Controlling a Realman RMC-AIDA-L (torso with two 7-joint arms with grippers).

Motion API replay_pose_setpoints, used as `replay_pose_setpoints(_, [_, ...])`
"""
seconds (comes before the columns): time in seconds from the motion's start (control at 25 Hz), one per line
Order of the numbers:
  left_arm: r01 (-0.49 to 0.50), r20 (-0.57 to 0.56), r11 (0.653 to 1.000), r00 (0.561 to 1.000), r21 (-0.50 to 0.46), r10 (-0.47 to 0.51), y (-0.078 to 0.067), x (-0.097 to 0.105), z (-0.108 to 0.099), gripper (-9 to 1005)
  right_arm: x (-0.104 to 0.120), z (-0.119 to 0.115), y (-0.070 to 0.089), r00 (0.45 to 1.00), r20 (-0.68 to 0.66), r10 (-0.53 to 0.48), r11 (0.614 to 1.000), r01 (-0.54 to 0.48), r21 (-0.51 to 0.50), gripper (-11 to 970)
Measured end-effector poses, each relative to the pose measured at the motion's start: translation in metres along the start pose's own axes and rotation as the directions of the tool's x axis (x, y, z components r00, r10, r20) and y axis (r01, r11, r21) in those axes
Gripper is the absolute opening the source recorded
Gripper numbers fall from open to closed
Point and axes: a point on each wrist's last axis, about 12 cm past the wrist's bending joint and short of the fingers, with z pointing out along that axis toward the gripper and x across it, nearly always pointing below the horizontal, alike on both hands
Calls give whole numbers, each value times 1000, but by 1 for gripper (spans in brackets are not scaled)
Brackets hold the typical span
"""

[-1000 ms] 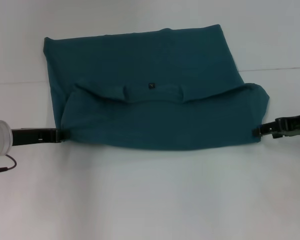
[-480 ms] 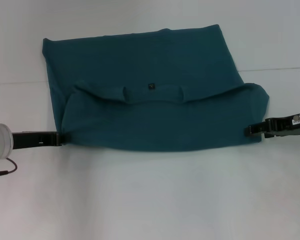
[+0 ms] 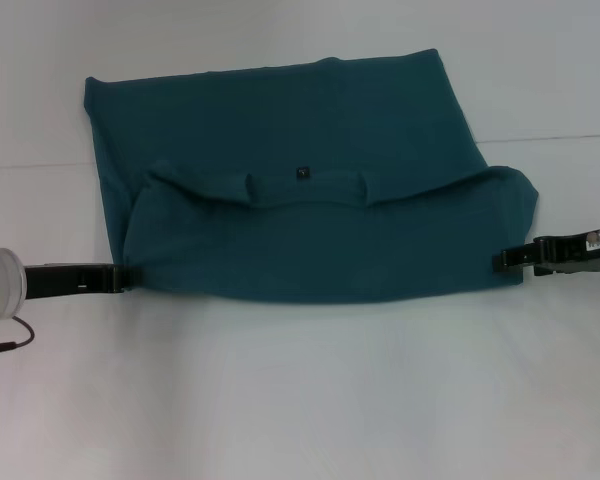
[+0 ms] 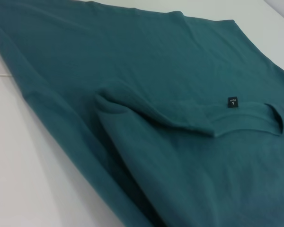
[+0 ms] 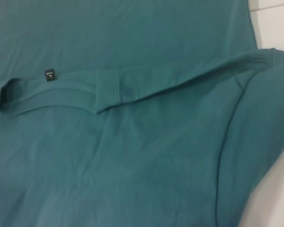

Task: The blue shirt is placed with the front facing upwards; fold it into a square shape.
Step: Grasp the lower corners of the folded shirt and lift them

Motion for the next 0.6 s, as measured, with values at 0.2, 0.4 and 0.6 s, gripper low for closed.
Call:
replay_pose_setpoints(0.2, [-1,0,1000,1000,1,1,0,0,0,75,0,5,2,1000,0,3,1000,-3,0,751])
replay_pose_setpoints(0.4, [-1,0,1000,1000,3,1,-1,0,0,75,0,11,5,1000,0,7,1000,-7,-2,748])
replay_pose_setpoints(0.6, [-1,0,1000,1000,2,1,0,0,0,74,0,15,7,1000,0,5,1000,-5,5,739])
